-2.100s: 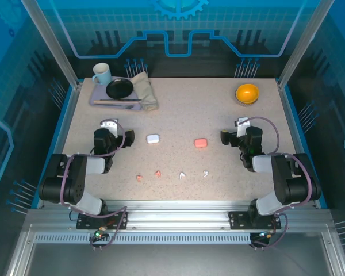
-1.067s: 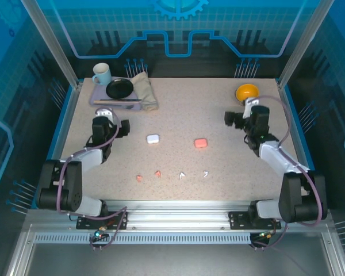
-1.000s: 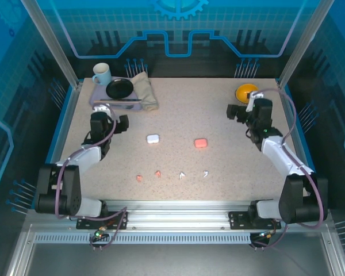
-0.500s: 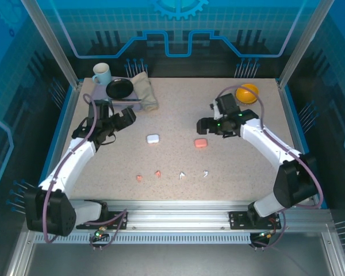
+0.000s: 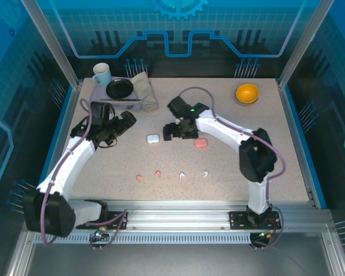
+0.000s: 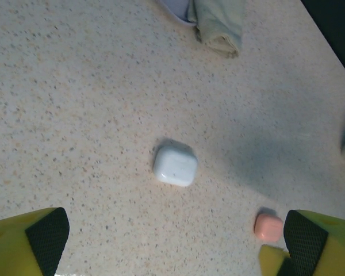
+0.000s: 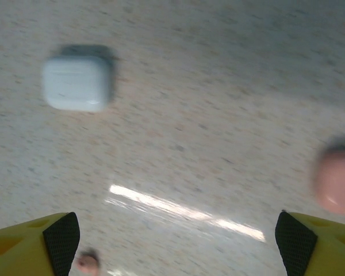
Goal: Insert wireless bluetooth earbuds into charging case
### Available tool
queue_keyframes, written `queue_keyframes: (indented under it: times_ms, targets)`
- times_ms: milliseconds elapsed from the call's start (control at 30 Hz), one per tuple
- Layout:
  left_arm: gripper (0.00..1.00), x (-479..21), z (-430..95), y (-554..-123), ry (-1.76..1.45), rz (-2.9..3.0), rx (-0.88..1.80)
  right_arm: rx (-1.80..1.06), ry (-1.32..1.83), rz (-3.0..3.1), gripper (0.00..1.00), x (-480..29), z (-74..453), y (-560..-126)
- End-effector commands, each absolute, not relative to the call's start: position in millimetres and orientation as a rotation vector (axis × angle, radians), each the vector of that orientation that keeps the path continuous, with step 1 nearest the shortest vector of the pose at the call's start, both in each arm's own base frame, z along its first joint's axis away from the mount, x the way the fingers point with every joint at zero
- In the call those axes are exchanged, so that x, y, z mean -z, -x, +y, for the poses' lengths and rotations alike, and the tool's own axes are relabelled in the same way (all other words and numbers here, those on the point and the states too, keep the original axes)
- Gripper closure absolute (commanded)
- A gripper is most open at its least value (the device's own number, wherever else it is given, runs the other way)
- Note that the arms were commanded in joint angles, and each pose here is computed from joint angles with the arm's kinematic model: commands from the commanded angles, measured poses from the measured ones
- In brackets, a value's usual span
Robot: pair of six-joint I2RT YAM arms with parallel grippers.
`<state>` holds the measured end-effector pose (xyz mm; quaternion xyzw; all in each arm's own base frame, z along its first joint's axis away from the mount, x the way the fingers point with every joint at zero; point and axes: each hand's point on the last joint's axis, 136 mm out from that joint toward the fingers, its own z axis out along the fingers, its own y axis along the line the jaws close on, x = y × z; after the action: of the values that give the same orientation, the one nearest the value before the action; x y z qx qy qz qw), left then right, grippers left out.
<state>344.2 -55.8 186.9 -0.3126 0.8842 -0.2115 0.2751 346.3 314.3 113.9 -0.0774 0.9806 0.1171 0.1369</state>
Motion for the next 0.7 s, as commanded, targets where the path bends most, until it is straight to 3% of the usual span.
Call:
queue_keyframes:
  times_ms: [0,333,667]
  targets:
    - [0.01,-185.7,-32.3,-350.5,0.937,2.397,0.501,-0.255,0.195,2.889,0.07,-108.2,342.2,-341.1]
    - [0.01,-156.7,16.6,-361.2,1.241,2.328,0.622,-0.111,0.113,2.903,0.06,-69.2,388.8,-356.1]
    - [0.01,-154.2,16.9,-358.9,1.237,2.320,0.670,-0.109,0.125,2.865,0.08,-46.0,407.0,-371.1]
